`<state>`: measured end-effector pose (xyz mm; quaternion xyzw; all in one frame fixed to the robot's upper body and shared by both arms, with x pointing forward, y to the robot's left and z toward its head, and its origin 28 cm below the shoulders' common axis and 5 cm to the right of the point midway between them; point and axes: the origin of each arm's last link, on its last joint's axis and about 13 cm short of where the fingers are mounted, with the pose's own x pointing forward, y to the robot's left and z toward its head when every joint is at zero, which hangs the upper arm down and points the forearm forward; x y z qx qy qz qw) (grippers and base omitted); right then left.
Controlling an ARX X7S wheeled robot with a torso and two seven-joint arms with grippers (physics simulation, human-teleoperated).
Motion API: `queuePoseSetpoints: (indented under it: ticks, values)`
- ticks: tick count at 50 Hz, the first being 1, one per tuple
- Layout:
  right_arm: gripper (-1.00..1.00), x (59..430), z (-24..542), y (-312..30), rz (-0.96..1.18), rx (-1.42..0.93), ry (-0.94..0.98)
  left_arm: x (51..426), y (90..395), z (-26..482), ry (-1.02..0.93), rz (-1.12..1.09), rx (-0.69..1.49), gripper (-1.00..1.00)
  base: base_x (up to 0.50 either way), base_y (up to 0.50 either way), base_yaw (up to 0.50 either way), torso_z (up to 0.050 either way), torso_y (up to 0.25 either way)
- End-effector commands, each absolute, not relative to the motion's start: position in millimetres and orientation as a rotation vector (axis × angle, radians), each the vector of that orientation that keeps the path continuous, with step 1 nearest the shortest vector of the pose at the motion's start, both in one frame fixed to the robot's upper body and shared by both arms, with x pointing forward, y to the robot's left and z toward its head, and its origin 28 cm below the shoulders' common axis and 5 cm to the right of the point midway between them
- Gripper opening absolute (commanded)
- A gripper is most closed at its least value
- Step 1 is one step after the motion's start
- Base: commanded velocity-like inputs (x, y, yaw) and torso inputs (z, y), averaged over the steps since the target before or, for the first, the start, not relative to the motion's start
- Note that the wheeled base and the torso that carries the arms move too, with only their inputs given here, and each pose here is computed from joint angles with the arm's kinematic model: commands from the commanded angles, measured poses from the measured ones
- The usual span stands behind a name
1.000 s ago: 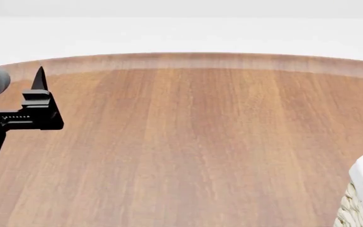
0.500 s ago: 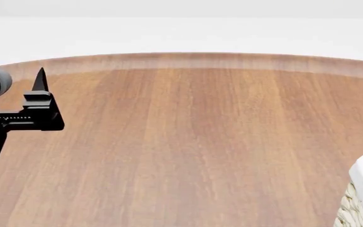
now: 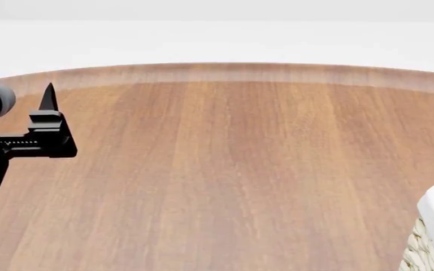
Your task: Pick the milk and place it in the basket.
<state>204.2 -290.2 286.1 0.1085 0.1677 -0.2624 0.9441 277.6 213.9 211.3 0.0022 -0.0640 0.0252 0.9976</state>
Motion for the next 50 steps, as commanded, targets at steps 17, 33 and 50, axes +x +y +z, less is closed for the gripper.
queuePoseSetpoints:
  ticks: [17, 33, 50]
  values:
    - [-1.00, 210.6, 252.9, -299.8, -0.594, 0.242, 0.366, 278.3, 215.5, 208.0, -0.123, 0.057, 0.012, 1.00, 0.00, 0.00, 0.00, 0.001, 0.001]
    - [-1.00, 215.1, 240.5, -300.7, -0.602, 0.243, 0.397, 277.9, 216.6, 207.2, -0.120, 0.058, 0.012, 1.00, 0.00, 0.00, 0.00, 0.001, 0.001]
    - [-1.00, 215.7, 222.9, -304.2, -0.639, 0.266, 0.461, 278.4, 217.3, 205.3, -0.116, 0.061, 0.012, 1.00, 0.00, 0.00, 0.00, 0.001, 0.001]
